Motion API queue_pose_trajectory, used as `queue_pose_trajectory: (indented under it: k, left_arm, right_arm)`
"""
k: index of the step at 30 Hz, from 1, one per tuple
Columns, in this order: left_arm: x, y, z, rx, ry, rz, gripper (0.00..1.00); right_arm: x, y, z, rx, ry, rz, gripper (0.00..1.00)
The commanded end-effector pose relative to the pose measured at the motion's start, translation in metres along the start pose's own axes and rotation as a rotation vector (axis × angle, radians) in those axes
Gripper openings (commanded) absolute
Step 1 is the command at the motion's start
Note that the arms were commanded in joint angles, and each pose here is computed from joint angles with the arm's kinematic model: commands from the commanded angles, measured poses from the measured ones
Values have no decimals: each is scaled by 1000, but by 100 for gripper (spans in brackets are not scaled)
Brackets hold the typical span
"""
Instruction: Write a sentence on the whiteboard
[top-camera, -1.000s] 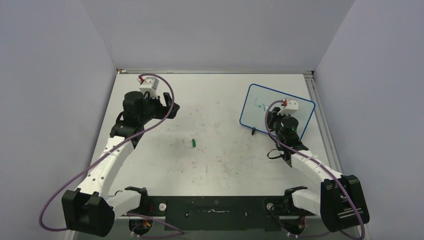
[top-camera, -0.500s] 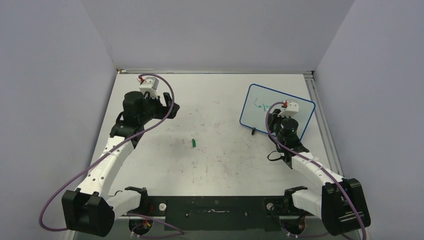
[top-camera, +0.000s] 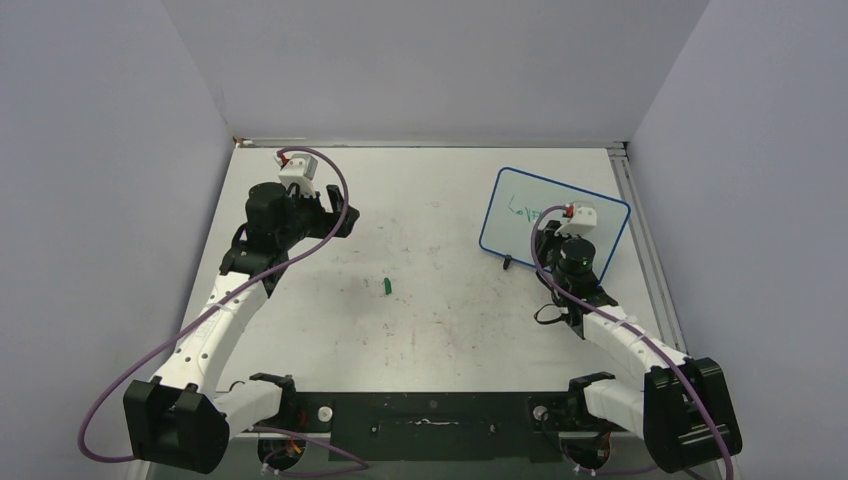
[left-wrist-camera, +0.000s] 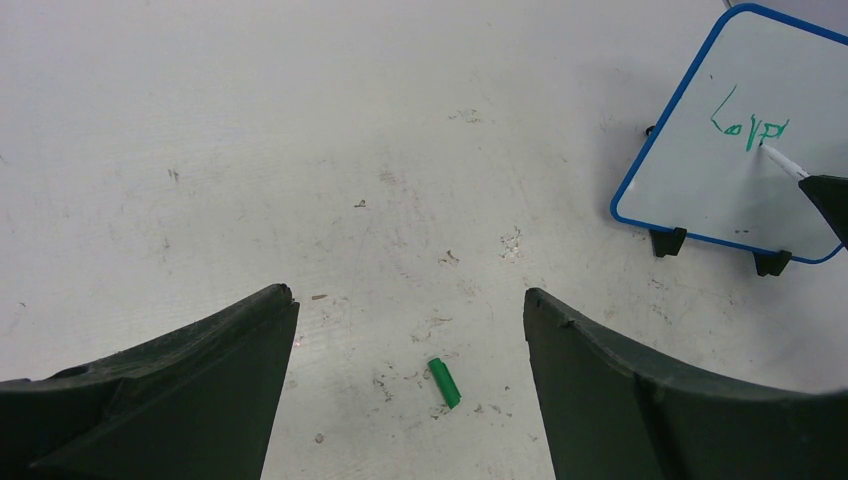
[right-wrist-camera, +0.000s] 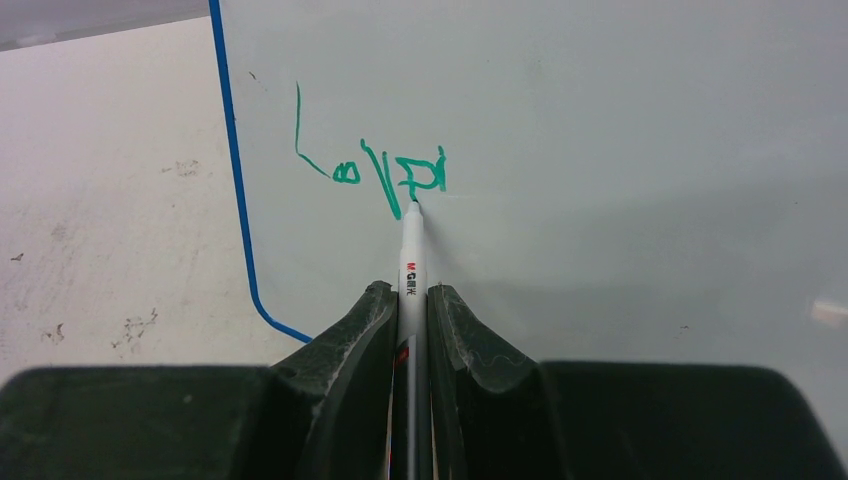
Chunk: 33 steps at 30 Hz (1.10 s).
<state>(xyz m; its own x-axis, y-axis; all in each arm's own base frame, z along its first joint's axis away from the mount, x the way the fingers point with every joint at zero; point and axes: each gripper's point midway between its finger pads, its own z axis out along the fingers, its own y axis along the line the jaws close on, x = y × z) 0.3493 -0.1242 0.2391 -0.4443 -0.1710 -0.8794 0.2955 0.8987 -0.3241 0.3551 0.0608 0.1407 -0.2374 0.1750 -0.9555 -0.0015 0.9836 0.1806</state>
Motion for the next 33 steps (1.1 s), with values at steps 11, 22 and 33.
queue_pose_trajectory:
  k: [11, 22, 33]
  left_arm:
    - [-10, -6, -5, 25, -35, 18, 82]
    - [-10, -6, -5, 27, -36, 18, 82]
    - [-10, -6, -5, 21, -37, 19, 82]
  right_arm:
    - [-9, -12, -7, 66, -46, 15, 5]
    - [-11, -17, -10, 94, -58, 22, 5]
    - [-18, -8, -13, 53, -65, 28, 5]
